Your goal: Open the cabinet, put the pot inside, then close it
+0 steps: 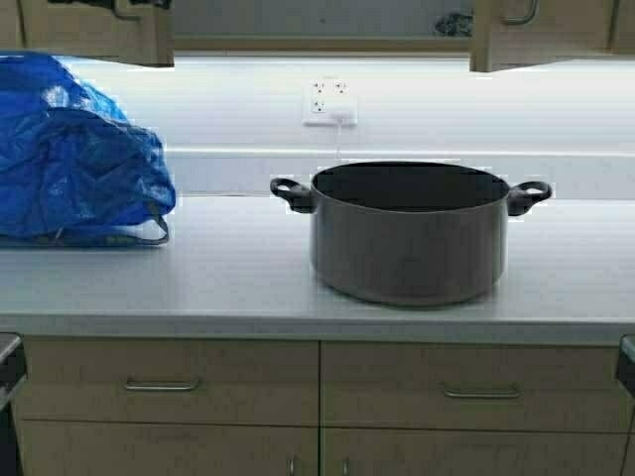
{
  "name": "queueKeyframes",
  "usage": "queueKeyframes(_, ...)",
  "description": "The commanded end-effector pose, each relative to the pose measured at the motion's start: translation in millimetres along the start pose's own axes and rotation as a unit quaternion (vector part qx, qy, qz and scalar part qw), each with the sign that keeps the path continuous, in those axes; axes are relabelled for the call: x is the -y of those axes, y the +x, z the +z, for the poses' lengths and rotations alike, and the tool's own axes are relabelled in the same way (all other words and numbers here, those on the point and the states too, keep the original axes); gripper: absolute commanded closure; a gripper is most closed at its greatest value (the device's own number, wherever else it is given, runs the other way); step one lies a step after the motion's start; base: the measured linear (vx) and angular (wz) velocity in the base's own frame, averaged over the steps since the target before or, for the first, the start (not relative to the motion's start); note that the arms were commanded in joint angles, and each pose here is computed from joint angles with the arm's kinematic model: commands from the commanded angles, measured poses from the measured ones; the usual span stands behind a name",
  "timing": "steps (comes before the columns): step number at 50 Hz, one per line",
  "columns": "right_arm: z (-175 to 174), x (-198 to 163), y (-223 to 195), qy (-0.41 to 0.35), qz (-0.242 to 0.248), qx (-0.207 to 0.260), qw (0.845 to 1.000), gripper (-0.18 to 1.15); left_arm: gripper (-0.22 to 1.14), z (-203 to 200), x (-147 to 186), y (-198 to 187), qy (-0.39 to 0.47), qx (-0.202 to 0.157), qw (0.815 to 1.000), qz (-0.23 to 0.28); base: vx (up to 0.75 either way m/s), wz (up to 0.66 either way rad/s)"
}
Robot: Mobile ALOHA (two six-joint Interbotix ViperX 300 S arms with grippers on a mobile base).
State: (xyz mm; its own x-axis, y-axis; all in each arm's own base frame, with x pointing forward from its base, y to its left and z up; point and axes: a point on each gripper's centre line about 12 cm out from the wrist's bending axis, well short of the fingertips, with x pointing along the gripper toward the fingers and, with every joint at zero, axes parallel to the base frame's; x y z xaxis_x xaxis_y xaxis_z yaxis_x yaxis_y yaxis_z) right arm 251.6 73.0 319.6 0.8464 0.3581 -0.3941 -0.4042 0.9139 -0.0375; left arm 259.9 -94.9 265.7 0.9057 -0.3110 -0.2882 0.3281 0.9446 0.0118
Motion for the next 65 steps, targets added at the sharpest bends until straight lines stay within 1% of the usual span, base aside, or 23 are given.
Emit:
queueKeyframes(1,5.8,-8.4,-26.0,-0.011,0.017,0.006,1.0,0.24,0.39,5.0,5.0,-19.5,-0.002,-0.015,1.0,-0.023,-0.1,0.05)
queueKeyframes(5,5.1,-16.5,-36.4,-0.001,0.038,-0.001,0.999,0.55,0.8,8.7,12.2,-31.8,0.004,-0.012,0.999,-0.042,-0.1,0.04)
queueKeyframes(7,5.3,-21.1,-36.8,-0.002,0.047,0.001,0.999,0.72,0.96,13.8,17.4,-36.0,0.007,0.001,0.999,-0.052,-0.1,0.04)
queueKeyframes(8,5.5,-23.5,-36.5,-0.003,0.051,0.002,0.999,0.81,1.02,16.5,19.7,-37.0,0.008,0.007,0.998,-0.055,-0.1,0.05)
queueKeyframes(9,5.4,-26.5,-35.3,-0.006,0.056,0.004,0.998,0.89,1.04,18.9,22.3,-37.4,0.009,0.014,0.998,-0.059,-0.1,0.05)
queueKeyframes(10,6.2,-29.8,-34.5,-0.01,0.061,0.008,0.998,0.96,1.04,22.2,25.4,-37.6,0.01,0.021,0.998,-0.065,-0.1,0.04)
queueKeyframes(11,8.1,-33.2,-33.4,-0.012,0.066,0.014,0.998,1.01,1.01,24.6,28.1,-37.4,0.011,0.026,0.997,-0.069,-0.1,0.04)
queueKeyframes(12,9.4,-36.6,-31.6,-0.015,0.07,0.019,0.997,1.03,0.98,26.7,31.1,-36.2,0.011,0.03,0.997,-0.073,-0.1,0.03)
queueKeyframes(14,13.0,-44.2,-27.8,-0.021,0.078,0.034,0.996,1.01,0.9,31.7,36.9,-32.9,0.012,0.037,0.996,-0.081,-0.1,0.03)
queueKeyframes(15,15.0,-48.4,-25.2,-0.024,0.082,0.042,0.995,0.98,0.86,33.5,41.5,-28.8,0.014,0.039,0.995,-0.087,-0.1,0.02)
queueKeyframes(16,17.5,-52.2,-22.3,-0.027,0.085,0.05,0.995,0.95,0.84,34.8,45.2,-24.9,0.017,0.039,0.995,-0.091,-0.1,0.03)
queueKeyframes(19,21.7,-63.1,-10.1,-0.03,0.092,0.067,0.993,0.88,0.86,38.7,56.2,-10.6,0.02,0.04,0.994,-0.101,-0.11,0.03)
queueKeyframes(23,30.8,-67.3,12.1,-0.03,0.082,0.081,0.993,0.9,0.89,47.7,69.7,14.7,0.021,0.051,0.993,-0.105,-0.11,0.04)
queueKeyframes(29,36.4,-67.3,47.5,-0.025,0.067,0.072,0.995,0.91,0.9,57.8,85.0,59.6,0.017,0.071,0.993,-0.096,-0.1,0.03)
queueKeyframes(35,36.8,-65.8,79.8,-0.024,0.049,0.068,0.996,0.91,0.89,67.8,91.7,109.2,0.01,0.089,0.993,-0.079,-0.09,0.04)
queueKeyframes(40,37.7,-51.7,105.4,-0.018,0.019,0.068,0.997,0.91,0.89,78.1,94.4,155.2,-0.001,0.099,0.993,-0.067,-0.05,0.0)
queueKeyframes(45,31.8,-35.8,125.3,-0.009,-0.005,0.056,0.998,0.91,0.89,86.5,89.4,197.5,-0.018,0.107,0.993,-0.053,-0.02,-0.03)
queueKeyframes(50,27.2,-16.0,137.3,0.001,-0.029,0.045,0.999,0.91,0.89,86.8,70.1,231.5,-0.041,0.109,0.993,-0.031,-0.01,-0.03)
queueKeyframes(56,22.4,5.5,136.2,0.009,-0.054,0.039,0.998,0.91,0.89,80.4,46.8,237.4,-0.048,0.096,0.994,-0.011,0.0,-0.04)
queueKeyframes(65,10.7,34.6,113.3,0.025,-0.093,0.036,0.995,0.91,0.89,67.3,12.1,214.6,-0.049,0.085,0.995,0.023,0.02,-0.02)
